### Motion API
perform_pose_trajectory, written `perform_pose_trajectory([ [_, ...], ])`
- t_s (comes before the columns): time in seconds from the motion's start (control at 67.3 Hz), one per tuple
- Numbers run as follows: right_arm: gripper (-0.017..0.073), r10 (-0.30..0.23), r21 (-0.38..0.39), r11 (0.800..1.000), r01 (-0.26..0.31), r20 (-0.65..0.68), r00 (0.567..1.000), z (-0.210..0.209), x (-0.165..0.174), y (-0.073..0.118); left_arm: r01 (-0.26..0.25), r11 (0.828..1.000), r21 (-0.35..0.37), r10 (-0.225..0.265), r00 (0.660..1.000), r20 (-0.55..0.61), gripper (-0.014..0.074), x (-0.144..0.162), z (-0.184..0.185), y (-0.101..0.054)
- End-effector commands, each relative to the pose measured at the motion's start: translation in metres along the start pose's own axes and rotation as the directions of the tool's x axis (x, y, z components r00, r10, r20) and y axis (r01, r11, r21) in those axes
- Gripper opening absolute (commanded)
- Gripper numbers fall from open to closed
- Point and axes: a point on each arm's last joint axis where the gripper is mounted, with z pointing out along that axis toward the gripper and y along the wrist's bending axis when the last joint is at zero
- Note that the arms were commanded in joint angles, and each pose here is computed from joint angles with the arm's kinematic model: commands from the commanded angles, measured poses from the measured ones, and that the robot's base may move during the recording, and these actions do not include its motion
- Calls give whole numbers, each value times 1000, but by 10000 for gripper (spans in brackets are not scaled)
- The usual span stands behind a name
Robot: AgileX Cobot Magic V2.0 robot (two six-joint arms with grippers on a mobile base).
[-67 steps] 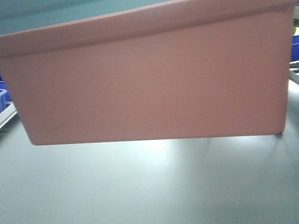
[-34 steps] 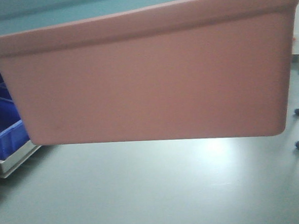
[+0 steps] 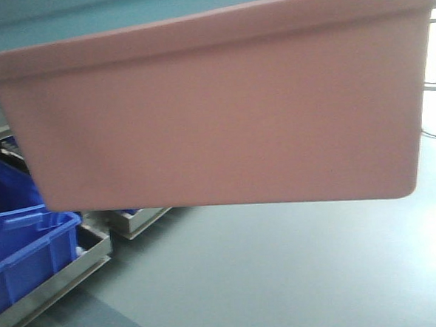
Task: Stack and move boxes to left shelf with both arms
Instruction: 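Hold the stacked bins raised while the base approaches the roller shelf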
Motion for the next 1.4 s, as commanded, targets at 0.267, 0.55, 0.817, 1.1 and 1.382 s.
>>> perform_pose_trajectory([
  [0.267, 55, 103, -266, 963, -47, 200, 974, -32, -19, 20, 44, 950, 310, -90, 986, 137, -3, -10, -41, -33],
  [0.55, 55, 103, -266, 963, -47, 200, 974, -32, -19, 20, 44, 950, 310, -90, 986, 137, -3, -10, -41, -33],
  [0.817, 55, 103, -266, 963, -47, 200, 974, -32, -19, 20, 44, 950, 310, -90, 986, 137, -3, -10, -41, -33],
  [1.1, 55, 103, -266, 963, -47, 200, 974, -32, -19, 20, 44, 950, 310, -90, 986, 137, -3, -10, -41, -33],
  [1.382, 55, 103, -266, 963, -47, 200, 974, -32, -19, 20, 44, 950, 310, -90, 986, 137, -3, -10, -41, -33],
])
